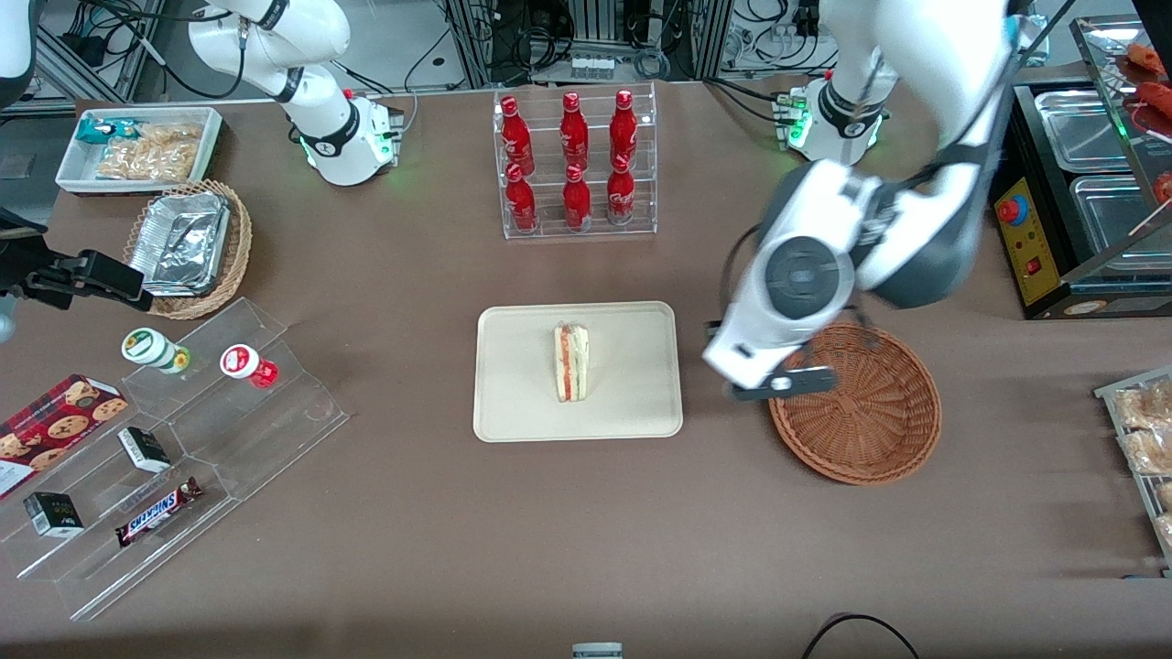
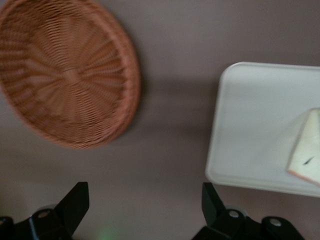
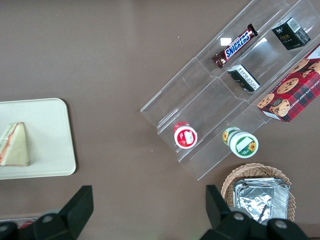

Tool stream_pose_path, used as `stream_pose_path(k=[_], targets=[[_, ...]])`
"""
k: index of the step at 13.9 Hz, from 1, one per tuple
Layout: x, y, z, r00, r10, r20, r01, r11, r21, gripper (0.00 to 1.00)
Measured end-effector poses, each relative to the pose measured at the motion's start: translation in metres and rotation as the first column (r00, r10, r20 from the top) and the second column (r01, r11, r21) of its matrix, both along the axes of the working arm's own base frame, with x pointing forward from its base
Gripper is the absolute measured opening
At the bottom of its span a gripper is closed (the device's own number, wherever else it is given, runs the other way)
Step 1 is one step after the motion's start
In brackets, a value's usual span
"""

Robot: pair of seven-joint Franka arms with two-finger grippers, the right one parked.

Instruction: Place sandwich from basket to tray

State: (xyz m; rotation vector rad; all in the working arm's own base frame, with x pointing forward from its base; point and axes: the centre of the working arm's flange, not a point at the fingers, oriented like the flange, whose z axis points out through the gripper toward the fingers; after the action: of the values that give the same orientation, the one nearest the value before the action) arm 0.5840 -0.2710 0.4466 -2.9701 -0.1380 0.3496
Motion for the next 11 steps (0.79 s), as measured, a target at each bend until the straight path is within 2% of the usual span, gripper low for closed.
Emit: stream_pose_path(k=[3,6,8,11], targets=[[-0.001,0.077,0.045,0.999,0.032,-0.022,-0.032,0.999,0.006,1.0],[-0.009,0.162,0.095,0.998,0.045,-0.039,-0.046,0.999,-0.01,1.0],[-0.026,0.201,0.13,0.997,0.069,-0.037,-0.069,0.998,-0.012,1.0],[-0.056,0.214,0.172,0.996,0.09,-0.022,-0.09,0.996,0.0,1.0]])
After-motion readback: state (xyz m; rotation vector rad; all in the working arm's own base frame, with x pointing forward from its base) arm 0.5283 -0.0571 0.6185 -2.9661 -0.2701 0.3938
